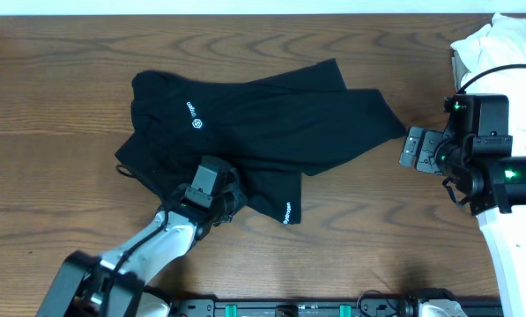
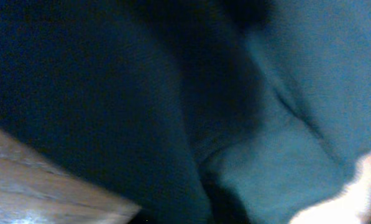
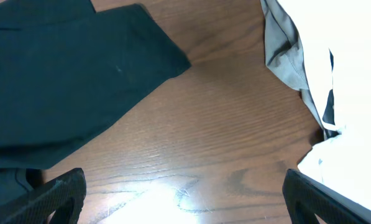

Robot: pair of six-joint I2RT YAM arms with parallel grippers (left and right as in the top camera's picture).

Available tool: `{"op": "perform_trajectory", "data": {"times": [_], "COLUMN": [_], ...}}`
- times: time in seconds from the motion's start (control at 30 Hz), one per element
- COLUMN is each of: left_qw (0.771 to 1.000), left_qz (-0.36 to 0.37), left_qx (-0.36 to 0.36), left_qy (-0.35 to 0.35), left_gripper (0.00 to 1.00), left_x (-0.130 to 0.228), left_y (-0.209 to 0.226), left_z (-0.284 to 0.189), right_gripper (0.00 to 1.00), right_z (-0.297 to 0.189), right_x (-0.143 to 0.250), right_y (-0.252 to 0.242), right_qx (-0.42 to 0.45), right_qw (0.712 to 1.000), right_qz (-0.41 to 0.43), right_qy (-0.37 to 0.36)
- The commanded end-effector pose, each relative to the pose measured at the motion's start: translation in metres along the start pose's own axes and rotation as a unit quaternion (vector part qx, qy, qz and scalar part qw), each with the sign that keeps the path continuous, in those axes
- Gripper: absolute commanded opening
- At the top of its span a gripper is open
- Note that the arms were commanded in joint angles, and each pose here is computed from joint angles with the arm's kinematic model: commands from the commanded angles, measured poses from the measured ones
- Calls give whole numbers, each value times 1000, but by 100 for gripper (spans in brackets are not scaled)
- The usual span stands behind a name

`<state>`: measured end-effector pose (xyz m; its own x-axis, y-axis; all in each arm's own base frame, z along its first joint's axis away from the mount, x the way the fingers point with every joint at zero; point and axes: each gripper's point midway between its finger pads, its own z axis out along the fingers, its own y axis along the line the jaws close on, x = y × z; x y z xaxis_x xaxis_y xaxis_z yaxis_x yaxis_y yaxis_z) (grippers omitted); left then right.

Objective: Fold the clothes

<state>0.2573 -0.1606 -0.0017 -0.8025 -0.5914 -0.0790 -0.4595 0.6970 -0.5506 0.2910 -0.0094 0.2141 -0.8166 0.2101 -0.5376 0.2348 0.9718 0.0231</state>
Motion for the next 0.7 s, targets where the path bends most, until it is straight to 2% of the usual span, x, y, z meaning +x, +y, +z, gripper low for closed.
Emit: {"op": "perform_trajectory", "data": {"times": [0.0,0.1,0.23,0.37,0.47,0.67], "left_qw": [999,998,998,999,994,989], "left_qz": [0,37,29,0,-12,-9], "left_qx": [-29,-8,-27,-54,-81,-73], "left_qy": [18,47,44,-5,-69,-129], "left_gripper": [6,6,6,6,6,6], "left_x": [10,19,13,-9,-30,-52], "left_y": [20,13,28,53,73,80], "left_z": [6,-2,-30,-68,-95,-120], "right_gripper": [99,99,99,99,99,99], "right_z": [0,1,9,27,44,86], "right_x": [-1,-2,-1,4,10,20], "right_y": [-5,-7,-9,-10,-9,12], "right_qx": [9,15,20,28,32,-9], "right_qw": [1000,1000,1000,998,996,991], "right_qz": [-3,-3,-10,-19,-24,-33], "right_qy": [0,-1,13,44,73,128]}}
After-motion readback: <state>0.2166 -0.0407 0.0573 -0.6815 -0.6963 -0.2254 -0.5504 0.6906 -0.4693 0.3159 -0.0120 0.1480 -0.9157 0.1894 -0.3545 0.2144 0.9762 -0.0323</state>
